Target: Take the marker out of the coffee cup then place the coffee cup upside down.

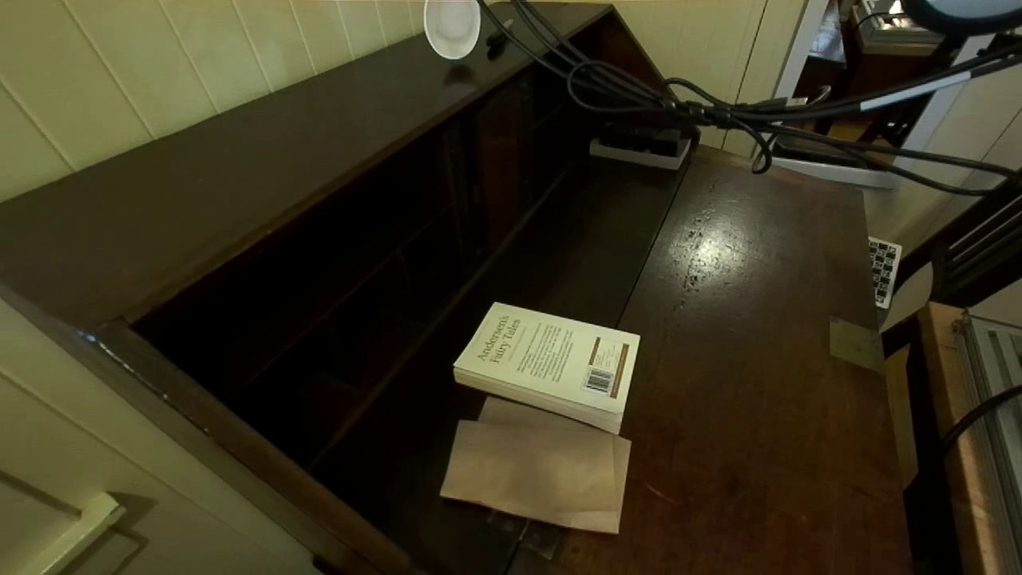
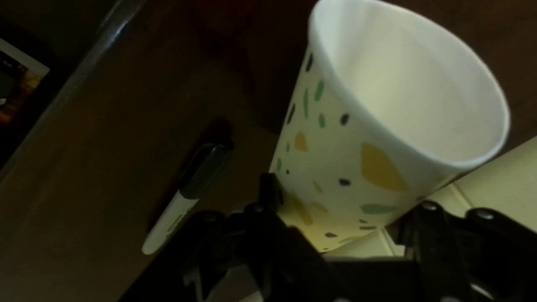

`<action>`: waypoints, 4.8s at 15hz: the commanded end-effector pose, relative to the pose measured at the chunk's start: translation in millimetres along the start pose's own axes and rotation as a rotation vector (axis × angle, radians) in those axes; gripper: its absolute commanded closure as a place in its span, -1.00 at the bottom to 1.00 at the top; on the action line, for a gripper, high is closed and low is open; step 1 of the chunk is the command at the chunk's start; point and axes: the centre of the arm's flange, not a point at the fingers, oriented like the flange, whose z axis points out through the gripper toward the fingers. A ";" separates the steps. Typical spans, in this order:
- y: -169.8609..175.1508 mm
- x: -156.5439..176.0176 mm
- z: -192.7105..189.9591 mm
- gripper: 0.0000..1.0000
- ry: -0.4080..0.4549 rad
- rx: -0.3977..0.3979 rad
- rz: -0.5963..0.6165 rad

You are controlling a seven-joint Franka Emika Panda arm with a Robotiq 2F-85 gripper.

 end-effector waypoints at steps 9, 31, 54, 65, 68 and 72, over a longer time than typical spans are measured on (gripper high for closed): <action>-26.9 -30.1 -63.9 -0.22 0.035 0.050 -0.134; 1.3 -55.6 -111.3 -0.19 -0.206 0.173 0.047; -0.7 -53.5 -81.0 -1.00 -0.286 0.097 -0.027; 15.9 -38.5 -131.5 -1.00 -0.279 0.194 -0.108; 26.1 -36.6 -144.9 -1.00 -0.288 0.244 -0.145; 36.0 -33.5 -156.1 -1.00 -0.297 0.293 -0.185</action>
